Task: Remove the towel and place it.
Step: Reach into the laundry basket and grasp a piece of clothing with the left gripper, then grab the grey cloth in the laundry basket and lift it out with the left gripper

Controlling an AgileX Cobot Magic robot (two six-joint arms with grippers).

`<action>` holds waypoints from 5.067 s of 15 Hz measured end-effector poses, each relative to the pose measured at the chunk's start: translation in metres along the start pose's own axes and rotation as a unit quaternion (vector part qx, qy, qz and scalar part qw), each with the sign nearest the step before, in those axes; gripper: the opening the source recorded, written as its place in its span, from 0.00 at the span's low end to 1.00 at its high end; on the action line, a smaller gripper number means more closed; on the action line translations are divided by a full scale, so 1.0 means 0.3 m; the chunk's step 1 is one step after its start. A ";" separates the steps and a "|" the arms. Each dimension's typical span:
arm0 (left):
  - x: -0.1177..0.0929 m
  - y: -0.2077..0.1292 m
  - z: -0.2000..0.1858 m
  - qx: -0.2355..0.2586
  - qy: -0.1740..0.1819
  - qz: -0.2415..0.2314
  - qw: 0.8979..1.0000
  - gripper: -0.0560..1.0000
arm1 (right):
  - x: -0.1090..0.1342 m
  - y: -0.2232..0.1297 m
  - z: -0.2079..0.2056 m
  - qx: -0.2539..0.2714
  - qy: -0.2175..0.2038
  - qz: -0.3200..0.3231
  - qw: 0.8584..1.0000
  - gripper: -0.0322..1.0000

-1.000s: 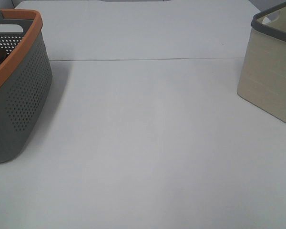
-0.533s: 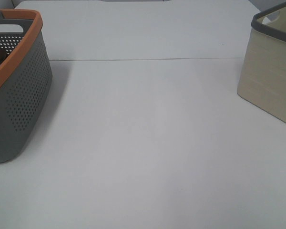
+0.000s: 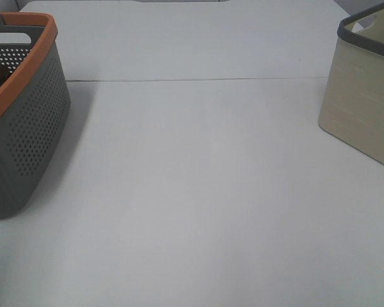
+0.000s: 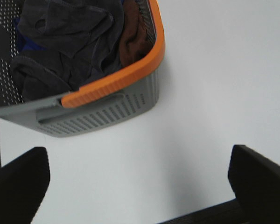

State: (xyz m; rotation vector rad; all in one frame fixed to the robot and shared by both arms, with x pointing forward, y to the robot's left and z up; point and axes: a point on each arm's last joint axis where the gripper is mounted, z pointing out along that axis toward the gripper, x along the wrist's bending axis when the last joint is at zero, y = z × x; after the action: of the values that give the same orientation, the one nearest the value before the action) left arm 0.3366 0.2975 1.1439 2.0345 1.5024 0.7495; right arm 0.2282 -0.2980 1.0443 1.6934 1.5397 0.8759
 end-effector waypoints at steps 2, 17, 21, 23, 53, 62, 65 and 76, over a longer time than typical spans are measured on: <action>0.048 0.123 0.059 0.016 -0.006 0.043 0.999 0.98 | 0.000 0.000 0.000 0.000 0.000 0.000 1.000 0.63; 0.501 0.377 0.905 0.189 -0.044 0.266 0.944 0.98 | 0.000 0.000 0.000 0.000 0.000 0.000 1.000 0.63; 0.501 0.406 1.140 0.177 -0.055 0.296 0.937 0.98 | 0.000 0.000 0.000 0.000 0.000 0.000 1.000 0.63; 0.447 0.436 1.242 0.162 -0.082 0.304 0.935 0.98 | 0.000 0.000 0.000 0.000 0.000 0.000 1.000 0.63; 0.443 0.392 1.240 0.241 -0.101 0.314 0.913 0.05 | 0.000 0.000 0.000 0.000 0.000 0.000 1.000 0.63; 0.426 0.640 0.755 0.128 -0.029 0.175 0.976 0.05 | 0.000 0.000 0.000 0.000 0.000 0.000 1.000 0.63; 0.402 0.683 0.603 0.077 -0.014 0.106 0.991 0.05 | 0.000 0.000 0.000 0.000 0.000 0.000 1.000 0.63; 0.295 0.715 0.092 -0.087 0.022 0.109 0.990 0.05 | 0.010 0.001 -0.001 -0.001 0.016 0.006 1.000 0.63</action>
State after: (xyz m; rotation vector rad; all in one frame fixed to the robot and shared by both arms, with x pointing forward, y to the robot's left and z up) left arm 0.5240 0.3232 1.2811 2.0805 1.2015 0.9815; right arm 0.2283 -0.2952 1.0449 1.6971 1.5504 0.9138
